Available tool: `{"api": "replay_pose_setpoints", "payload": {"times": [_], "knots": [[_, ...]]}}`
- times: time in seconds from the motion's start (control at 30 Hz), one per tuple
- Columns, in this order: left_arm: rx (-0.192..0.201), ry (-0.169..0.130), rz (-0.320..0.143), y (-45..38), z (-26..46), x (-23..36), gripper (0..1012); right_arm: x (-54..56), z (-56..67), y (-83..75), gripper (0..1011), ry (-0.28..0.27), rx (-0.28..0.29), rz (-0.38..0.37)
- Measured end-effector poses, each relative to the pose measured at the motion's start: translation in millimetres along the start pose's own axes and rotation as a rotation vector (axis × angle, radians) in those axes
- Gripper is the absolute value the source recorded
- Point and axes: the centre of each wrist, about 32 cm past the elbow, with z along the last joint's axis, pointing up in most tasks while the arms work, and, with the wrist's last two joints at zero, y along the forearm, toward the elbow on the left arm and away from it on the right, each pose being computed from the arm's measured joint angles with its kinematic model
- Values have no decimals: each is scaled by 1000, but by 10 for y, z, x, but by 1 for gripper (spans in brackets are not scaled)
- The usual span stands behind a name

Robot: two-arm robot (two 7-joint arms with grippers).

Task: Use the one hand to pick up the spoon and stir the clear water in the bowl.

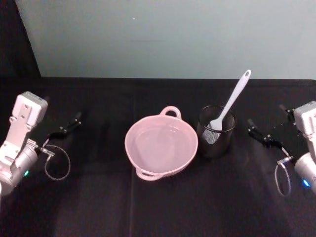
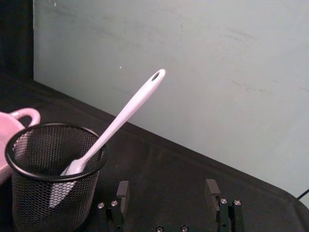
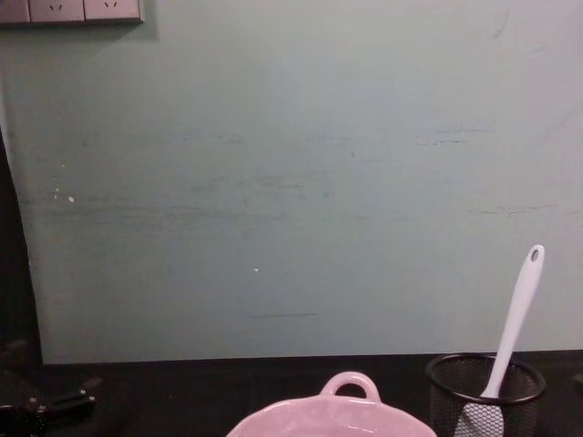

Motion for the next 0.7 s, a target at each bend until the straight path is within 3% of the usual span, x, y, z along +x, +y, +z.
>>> {"api": "replay_pose_setpoints", "payload": {"times": [0.17,0.37,0.47,0.5,0.7], "knots": [[0,0,0,0,0,0,1011,21,77,-175,1003,38,26,-11],[0,0,0,0,0,0,1011,53,177,-278,1003,185,81,38],[0,0,0,0,0,0,1011,59,177,-222,1003,286,116,82],[0,0,0,0,0,0,1011,56,163,-168,1003,342,131,106],[0,0,0,0,0,0,1011,53,115,81,1002,495,187,150]]}}
